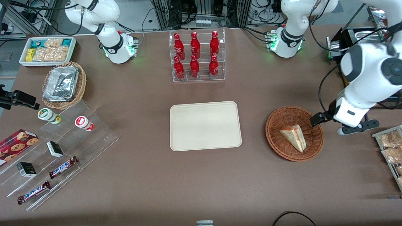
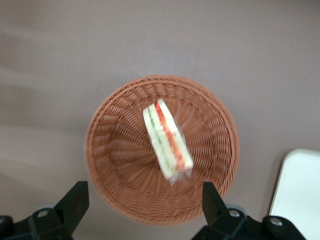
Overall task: Place sandwich from basket to tray
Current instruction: 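Lower the open left gripper over the wrapped sandwich in the basket, then close the left gripper on the sandwich and lift it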
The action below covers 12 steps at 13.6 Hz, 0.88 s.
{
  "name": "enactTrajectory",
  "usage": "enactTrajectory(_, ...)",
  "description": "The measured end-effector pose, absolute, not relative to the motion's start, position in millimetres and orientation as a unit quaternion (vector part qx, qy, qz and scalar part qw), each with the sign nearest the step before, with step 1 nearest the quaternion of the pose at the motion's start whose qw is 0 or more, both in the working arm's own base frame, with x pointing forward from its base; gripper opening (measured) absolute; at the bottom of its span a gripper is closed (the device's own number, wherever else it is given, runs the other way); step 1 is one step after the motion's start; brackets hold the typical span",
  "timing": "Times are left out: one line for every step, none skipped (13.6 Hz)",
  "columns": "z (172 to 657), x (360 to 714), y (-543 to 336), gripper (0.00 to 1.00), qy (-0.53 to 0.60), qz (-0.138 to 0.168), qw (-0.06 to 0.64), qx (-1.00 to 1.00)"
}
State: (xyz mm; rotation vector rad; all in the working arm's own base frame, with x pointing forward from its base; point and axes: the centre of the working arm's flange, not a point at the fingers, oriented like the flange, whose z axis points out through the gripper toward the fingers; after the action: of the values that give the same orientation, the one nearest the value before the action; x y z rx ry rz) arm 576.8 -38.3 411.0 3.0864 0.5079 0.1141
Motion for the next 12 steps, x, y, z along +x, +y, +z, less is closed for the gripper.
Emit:
enactTrajectory(394.5,572.9,-38.9,1.0,0.194,0.044,0.009,0.98)
enactTrajectory(379.5,568.1,-40.9,1.0,0.225,0.05,0.014,0.973)
enactTrajectory(366.0,562.6,-45.1,1.0,0.253,0.053,0.017,0.966)
enactTrajectory(353.2,557.0,-50.2,1.0,0.275,0.052,0.02,0.96)
enactTrajectory(341.3,552.9,-54.8,1.0,0.289,0.048,0.02,0.956)
enactTrajectory(331.1,551.0,-58.7,1.0,0.295,0.046,0.021,0.954)
enactTrajectory(321.6,550.1,-62.8,1.0,0.298,0.046,0.023,0.953)
enactTrajectory(312.3,549.5,-65.8,1.0,0.302,0.044,0.024,0.952)
enactTrajectory(302.6,549.2,-67.8,1.0,0.304,0.039,0.023,0.952)
enactTrajectory(293.1,549.6,-69.1,1.0,0.304,0.036,0.023,0.952)
enactTrajectory(283.5,550.5,-69.8,1.0,0.305,0.037,0.025,0.951)
enactTrajectory(273.5,551.0,-70.0,1.0,0.305,0.037,0.026,0.951)
